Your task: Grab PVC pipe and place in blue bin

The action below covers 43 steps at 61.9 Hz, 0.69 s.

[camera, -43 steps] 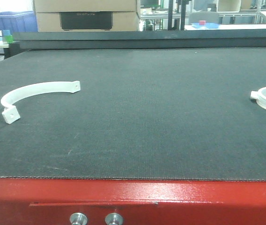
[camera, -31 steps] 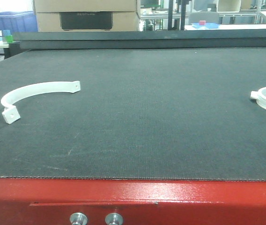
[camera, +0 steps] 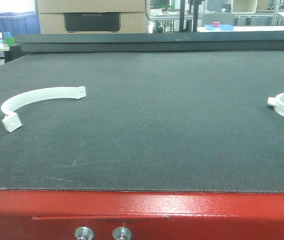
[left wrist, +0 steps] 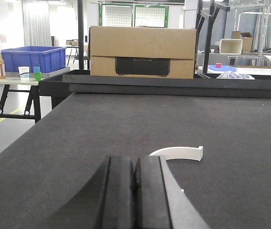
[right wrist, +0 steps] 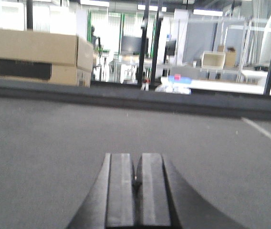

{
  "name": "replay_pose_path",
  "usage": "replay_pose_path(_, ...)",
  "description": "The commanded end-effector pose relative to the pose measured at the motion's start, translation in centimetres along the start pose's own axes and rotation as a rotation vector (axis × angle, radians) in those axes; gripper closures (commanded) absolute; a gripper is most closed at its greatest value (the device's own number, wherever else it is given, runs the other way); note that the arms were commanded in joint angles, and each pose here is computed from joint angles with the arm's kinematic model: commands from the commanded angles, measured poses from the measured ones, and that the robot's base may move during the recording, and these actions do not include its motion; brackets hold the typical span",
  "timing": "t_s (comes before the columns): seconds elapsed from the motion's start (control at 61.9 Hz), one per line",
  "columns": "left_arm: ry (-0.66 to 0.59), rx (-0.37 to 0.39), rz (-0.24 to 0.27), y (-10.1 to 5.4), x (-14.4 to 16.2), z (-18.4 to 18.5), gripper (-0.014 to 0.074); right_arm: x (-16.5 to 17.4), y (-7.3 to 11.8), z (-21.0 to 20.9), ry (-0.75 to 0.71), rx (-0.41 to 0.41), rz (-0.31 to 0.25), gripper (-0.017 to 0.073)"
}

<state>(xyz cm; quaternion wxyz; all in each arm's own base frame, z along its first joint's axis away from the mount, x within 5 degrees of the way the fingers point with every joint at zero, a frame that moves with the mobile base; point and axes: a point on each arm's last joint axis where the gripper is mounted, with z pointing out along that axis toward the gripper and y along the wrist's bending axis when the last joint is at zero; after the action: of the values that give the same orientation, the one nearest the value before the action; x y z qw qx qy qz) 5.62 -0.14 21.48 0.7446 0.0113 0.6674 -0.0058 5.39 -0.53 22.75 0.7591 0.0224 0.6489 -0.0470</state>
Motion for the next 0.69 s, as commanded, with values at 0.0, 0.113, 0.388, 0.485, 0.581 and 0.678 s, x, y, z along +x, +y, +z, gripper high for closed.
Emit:
replay_pose_path(0.0, -0.021, -0.002, -0.008, 0.0, -0.2, 0.0, 0.0704, -0.9, -0.1, -0.1, -0.073, 0.010, -0.003, 0.0721)
replay_pose_path(0.113, -0.021, -0.002, -0.008, 0.0, -0.2, 0.0, 0.0704, -1.9, -0.1, -0.2, -0.063, 0.006, -0.003, 0.0721)
replay_pose_path(0.388, -0.021, -0.002, -0.008, 0.0, -0.2, 0.0, 0.0704, -6.6, 0.0, -1.1, -0.028, -0.012, -0.004, 0.0721)
replay_pose_path(0.485, -0.021, -0.002, -0.008, 0.0, -0.2, 0.0, 0.0704, -8.2, 0.0, -0.9, 0.033, -0.021, -0.005, 0.0721)
replay_pose_path(0.581, -0.021, -0.002, -0.008, 0.0, -0.2, 0.0, 0.0704, -9.5, 0.0, -0.5, 0.125, -0.031, -0.006, 0.0721)
replay_pose_path(0.678, -0.036, -0.002, -0.008, 0.0, -0.4, 0.0, 0.0704, -10.6, 0.0, 0.2, 0.193, -0.038, -0.007, 0.0721)
